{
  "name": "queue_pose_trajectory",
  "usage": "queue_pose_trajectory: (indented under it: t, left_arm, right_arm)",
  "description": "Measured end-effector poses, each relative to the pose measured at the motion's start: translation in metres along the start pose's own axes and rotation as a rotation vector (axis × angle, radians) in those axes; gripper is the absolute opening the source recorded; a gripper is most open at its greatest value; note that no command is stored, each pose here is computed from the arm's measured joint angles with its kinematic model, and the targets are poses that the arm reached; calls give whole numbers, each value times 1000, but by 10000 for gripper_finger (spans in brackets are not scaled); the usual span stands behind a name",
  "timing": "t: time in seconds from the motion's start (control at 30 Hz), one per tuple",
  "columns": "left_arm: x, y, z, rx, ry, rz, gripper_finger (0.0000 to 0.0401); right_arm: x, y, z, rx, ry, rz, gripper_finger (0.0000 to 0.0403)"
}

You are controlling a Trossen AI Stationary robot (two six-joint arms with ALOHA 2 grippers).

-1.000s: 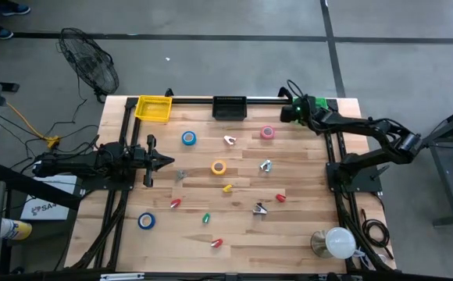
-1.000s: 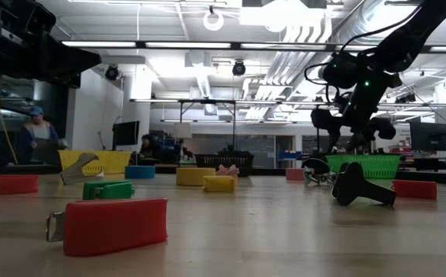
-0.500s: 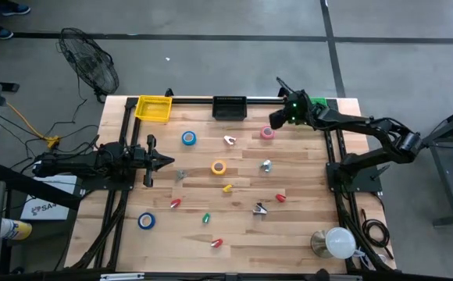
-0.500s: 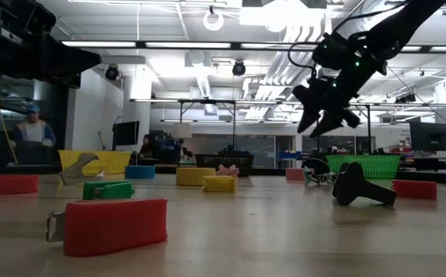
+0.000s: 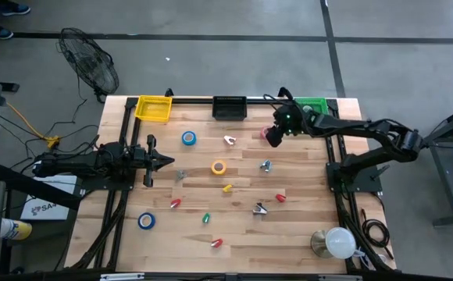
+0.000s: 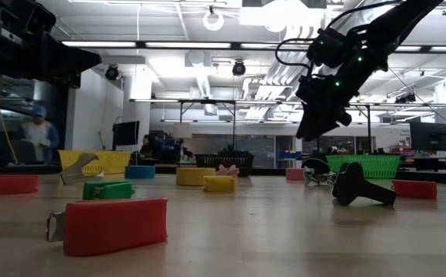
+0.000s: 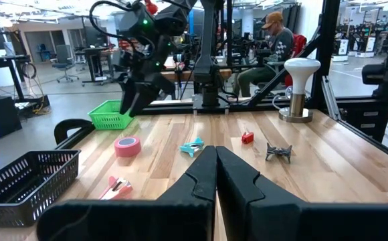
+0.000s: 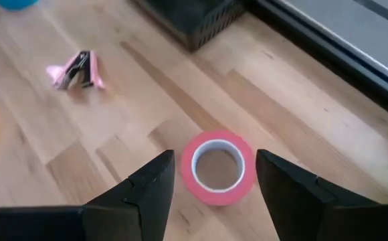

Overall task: Pick and place Stapler, Stapler remover, tape
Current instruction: Put the pink tape into the green bin

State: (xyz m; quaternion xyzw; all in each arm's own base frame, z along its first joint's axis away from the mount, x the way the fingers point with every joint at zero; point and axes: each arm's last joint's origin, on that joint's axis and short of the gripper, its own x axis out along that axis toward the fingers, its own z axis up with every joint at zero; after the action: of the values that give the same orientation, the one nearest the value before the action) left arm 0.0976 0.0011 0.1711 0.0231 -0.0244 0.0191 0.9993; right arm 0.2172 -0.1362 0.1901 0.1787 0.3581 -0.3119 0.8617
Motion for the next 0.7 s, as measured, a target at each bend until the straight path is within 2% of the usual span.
queue_pose_trajectory:
  t: [0.43, 0.7]
  left_arm:
    - [0, 0, 0, 0, 1, 0, 1]
    - [0, 0, 0, 0, 1, 0, 1]
  right_arm:
    - [29, 9, -16, -114, 143, 53, 201]
    - [31, 12, -4, -188, 114, 52, 201]
